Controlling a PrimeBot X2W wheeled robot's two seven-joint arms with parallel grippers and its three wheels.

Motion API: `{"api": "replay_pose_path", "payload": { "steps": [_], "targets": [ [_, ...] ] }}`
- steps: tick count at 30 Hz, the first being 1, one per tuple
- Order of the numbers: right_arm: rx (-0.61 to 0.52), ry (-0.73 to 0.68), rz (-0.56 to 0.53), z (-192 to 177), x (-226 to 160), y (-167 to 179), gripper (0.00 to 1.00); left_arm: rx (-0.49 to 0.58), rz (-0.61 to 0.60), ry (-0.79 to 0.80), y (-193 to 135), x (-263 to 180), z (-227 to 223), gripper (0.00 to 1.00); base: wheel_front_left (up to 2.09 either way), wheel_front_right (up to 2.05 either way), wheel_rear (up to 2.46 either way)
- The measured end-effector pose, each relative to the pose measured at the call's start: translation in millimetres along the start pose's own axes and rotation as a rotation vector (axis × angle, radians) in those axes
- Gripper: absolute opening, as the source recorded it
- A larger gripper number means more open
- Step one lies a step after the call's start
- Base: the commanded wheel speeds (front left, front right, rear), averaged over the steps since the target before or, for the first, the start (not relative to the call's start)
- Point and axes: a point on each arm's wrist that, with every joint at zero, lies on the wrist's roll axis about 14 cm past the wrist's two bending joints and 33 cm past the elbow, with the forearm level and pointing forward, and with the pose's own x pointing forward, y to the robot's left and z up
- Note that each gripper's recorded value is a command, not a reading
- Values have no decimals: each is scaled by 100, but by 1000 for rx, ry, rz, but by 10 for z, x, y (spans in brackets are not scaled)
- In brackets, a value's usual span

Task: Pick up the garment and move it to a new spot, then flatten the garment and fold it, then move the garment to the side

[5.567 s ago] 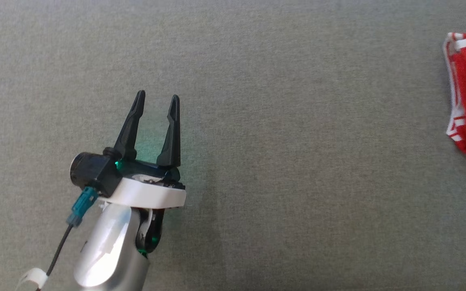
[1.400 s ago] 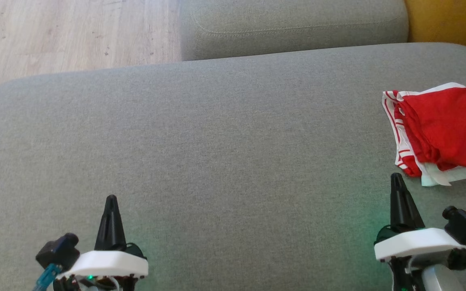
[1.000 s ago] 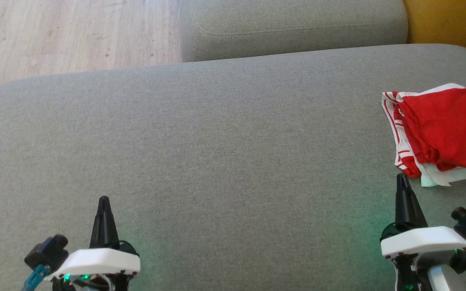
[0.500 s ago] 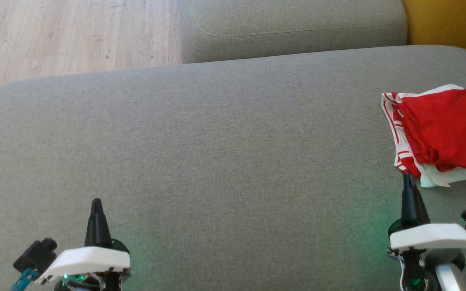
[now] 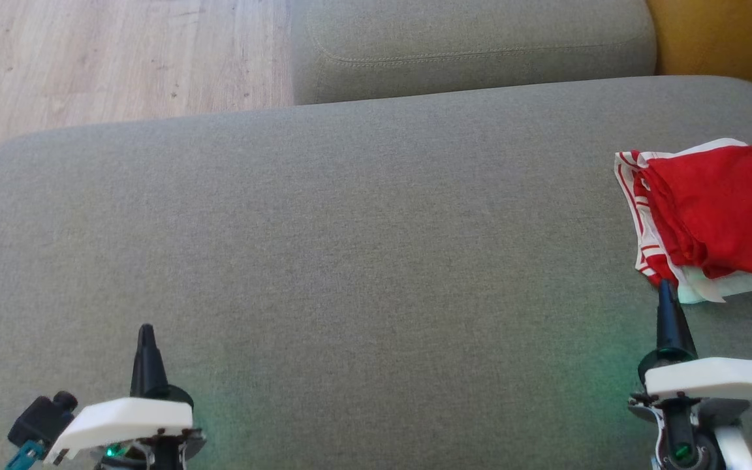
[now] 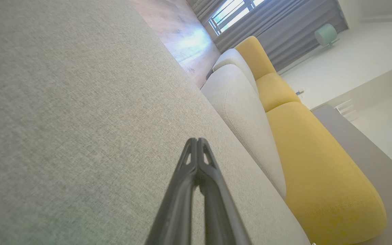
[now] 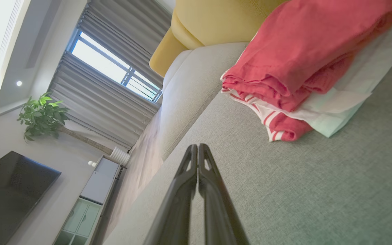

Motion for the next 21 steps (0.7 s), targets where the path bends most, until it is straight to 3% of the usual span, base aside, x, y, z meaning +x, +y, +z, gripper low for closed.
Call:
{"api": "replay_pose_path", "payload": {
  "steps": [21],
  "targets": [
    [244, -3, -14, 61, -4, -32, 0, -215, -11, -4, -22, 11, 96, 0, 0, 0, 0]
  ]
}}
